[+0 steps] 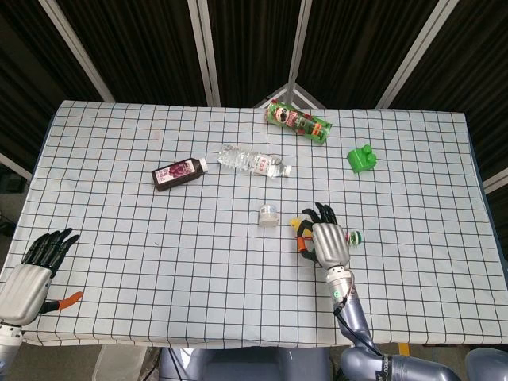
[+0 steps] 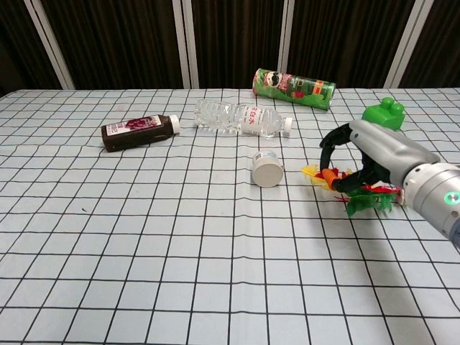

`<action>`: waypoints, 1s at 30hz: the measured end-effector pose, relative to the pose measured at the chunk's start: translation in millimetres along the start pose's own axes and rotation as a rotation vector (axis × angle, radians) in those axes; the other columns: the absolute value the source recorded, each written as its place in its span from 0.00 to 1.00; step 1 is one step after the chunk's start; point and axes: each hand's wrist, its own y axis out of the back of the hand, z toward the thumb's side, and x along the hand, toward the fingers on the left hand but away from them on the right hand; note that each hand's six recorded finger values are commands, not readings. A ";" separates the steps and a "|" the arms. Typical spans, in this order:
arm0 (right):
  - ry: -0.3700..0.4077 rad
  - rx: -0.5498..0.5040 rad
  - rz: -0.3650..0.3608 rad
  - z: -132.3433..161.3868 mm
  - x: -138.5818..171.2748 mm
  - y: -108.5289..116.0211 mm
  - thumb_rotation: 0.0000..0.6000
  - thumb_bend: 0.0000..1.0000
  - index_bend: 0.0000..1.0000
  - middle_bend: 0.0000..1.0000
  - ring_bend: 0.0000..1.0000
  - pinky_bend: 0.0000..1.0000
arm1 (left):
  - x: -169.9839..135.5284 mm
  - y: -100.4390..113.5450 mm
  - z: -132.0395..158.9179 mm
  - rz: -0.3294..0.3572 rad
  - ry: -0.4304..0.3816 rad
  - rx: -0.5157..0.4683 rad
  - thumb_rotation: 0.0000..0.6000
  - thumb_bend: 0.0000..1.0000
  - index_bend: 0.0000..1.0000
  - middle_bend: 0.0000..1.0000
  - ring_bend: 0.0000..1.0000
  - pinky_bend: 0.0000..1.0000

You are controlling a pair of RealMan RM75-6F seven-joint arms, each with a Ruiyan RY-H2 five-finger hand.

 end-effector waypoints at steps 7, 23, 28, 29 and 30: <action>0.064 -0.029 -0.068 15.6 14.0 55.1 1.00 0.56 0.60 0.24 0.00 0.00 | -0.6 -0.9 1.4 -0.002 -0.001 0.008 1.00 0.00 0.00 0.00 0.00 0.00; -0.035 -0.014 -0.126 -32.7 35.0 109.1 1.00 0.56 0.59 0.24 0.00 0.00 | -0.8 -3.5 1.0 -0.003 0.009 0.027 1.00 0.00 0.00 0.00 0.00 0.00; -0.052 0.003 -0.108 -43.8 40.9 106.1 1.00 0.56 0.31 0.20 0.00 0.00 | -0.7 -3.7 0.8 -0.006 0.010 0.029 1.00 0.00 0.00 0.00 0.00 0.00; -0.057 0.011 -0.102 -46.0 41.9 105.2 1.00 0.56 0.24 0.17 0.00 0.00 | -0.8 -3.4 0.9 -0.004 0.010 0.030 1.00 0.00 0.00 0.00 0.00 0.00; -0.065 0.028 -0.095 -49.0 43.4 104.4 1.00 0.56 0.20 0.16 0.00 0.00 | -1.0 -3.2 1.0 -0.003 0.009 0.030 1.00 0.00 0.00 0.00 0.00 0.00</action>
